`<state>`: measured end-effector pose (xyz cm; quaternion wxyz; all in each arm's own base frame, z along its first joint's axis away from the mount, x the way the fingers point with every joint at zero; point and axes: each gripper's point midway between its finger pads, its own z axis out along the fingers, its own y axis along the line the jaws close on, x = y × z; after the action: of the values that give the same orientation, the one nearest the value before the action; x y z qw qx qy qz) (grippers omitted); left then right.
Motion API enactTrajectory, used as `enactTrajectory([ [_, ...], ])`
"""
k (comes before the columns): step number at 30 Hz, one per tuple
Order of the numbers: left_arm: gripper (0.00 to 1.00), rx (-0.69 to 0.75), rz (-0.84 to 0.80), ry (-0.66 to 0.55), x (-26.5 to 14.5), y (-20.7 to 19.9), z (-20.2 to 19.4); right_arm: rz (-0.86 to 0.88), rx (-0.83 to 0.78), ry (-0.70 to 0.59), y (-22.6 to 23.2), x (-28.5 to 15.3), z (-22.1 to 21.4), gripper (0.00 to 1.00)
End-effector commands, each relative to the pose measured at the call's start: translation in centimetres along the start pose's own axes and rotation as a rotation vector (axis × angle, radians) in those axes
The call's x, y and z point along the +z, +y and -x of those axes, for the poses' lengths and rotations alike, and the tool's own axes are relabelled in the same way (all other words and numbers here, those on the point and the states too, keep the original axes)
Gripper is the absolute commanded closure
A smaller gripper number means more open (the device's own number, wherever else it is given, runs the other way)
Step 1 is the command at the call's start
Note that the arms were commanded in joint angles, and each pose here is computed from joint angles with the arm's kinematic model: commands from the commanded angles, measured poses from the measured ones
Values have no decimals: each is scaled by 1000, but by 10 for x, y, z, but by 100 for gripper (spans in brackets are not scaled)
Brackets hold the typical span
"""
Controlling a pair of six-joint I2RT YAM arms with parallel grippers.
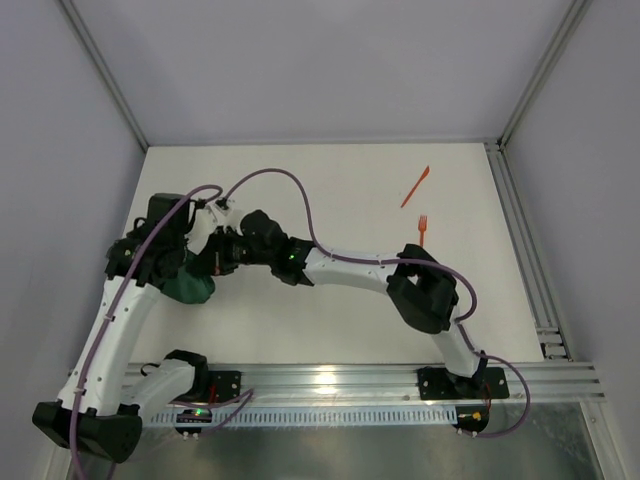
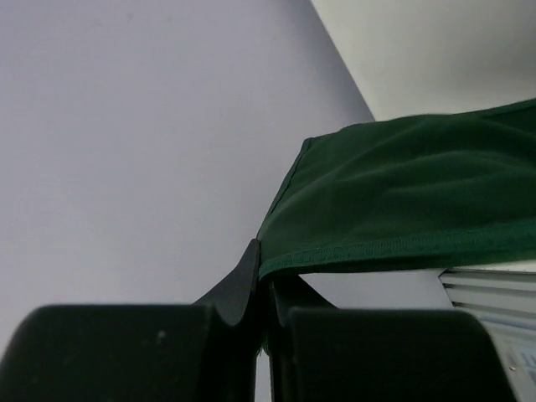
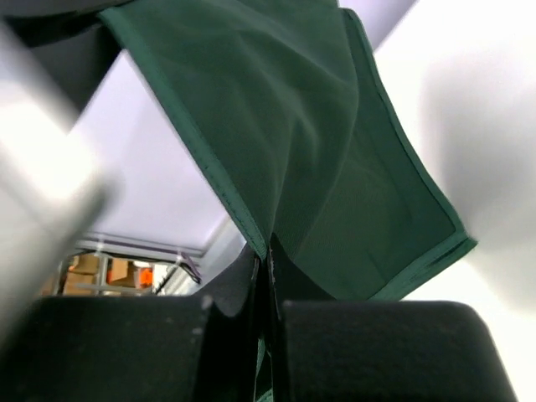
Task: Fold the napkin into a case and place the utensils inside
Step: Turn over the upper triangle folded napkin at the center of the board.
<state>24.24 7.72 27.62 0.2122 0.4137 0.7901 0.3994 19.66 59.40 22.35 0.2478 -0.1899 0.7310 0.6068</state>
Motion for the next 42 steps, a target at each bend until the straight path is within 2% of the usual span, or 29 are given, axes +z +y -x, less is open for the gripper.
enactTrajectory([
  [1, 100, -19, 85, -103, -1, 31, 30, 286, -71, 7, 117, 7, -6, 96],
  [4, 100, 19, 81, -118, 1, 31, 32, 279, -41, -10, 117, 9, -6, 96],
  [8, 100, 105, 36, -162, 18, 16, 49, 262, 78, -15, 98, 10, -16, 96],
  [11, 100, 191, -14, -180, 42, -4, 65, 214, 187, -1, 64, 9, -34, 96],
  [14, 100, 213, -78, -221, 60, -22, 83, 186, 304, -21, 39, 1, -37, 96],
  [17, 100, 213, -117, -267, 76, -31, 105, 99, 375, -62, -9, -20, -44, 96],
  [22, 100, 196, -205, -341, 97, -43, 144, -40, 353, -114, -61, -45, -34, 96],
  [29, 100, 220, -292, -348, 131, -77, 190, -174, 409, -114, -118, -75, -47, 96],
  [38, 100, 166, -234, -450, 125, -84, 254, -255, 451, -203, -149, -132, -44, 96],
  [42, 100, 81, -202, -479, 115, -68, 263, -254, 385, -216, -135, -149, -34, 96],
])
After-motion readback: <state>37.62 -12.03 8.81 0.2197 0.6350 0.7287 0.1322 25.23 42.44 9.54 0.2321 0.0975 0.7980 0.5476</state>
